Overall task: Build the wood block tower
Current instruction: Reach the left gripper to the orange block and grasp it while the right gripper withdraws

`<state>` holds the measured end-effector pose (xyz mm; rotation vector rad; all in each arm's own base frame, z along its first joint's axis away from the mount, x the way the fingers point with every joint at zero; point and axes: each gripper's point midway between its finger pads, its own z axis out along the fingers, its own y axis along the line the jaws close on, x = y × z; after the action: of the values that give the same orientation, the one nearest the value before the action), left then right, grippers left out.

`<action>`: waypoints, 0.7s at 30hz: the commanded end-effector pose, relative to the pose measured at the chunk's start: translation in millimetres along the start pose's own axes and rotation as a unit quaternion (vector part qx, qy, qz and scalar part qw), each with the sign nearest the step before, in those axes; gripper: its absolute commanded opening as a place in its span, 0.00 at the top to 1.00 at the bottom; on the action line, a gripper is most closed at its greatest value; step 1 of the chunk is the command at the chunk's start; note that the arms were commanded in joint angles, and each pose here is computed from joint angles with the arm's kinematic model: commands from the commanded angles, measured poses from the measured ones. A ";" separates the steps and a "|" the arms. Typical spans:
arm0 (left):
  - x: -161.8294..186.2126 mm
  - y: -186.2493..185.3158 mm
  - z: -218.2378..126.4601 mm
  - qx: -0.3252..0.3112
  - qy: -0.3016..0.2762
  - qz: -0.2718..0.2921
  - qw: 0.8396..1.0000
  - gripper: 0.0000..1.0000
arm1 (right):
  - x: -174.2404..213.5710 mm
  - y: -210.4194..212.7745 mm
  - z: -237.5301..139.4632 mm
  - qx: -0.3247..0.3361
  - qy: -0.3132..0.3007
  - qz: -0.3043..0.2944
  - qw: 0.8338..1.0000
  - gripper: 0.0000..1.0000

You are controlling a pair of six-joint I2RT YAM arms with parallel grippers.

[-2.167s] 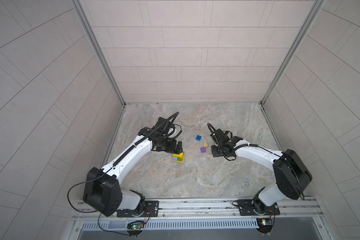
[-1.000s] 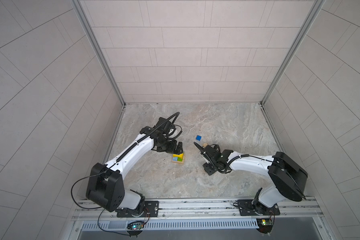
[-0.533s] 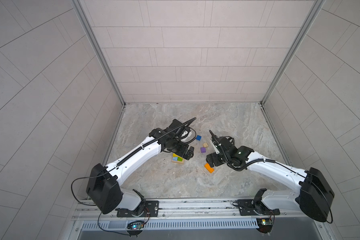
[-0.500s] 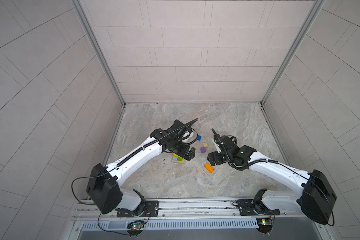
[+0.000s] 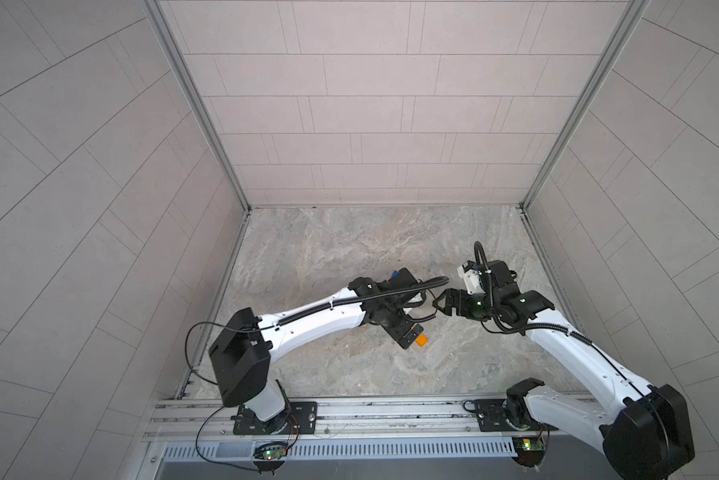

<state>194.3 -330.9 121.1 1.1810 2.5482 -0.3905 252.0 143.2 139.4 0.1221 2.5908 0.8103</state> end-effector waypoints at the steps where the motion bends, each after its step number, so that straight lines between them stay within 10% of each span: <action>1: -11.9 -3.1 9.7 -0.013 -0.009 0.020 1.000 0.00 | 2.3 17.2 -12.9 -0.061 0.014 0.036 0.997 0.05; 21: -13.7 -10.4 88.8 -0.004 0.040 0.034 0.999 0.00 | -3.3 -31.7 -35.1 -0.034 -0.025 0.124 0.991 0.03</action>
<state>205.7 -368.5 43.5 1.2867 2.5992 -0.3055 248.0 101.2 154.5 0.4326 2.5006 0.9803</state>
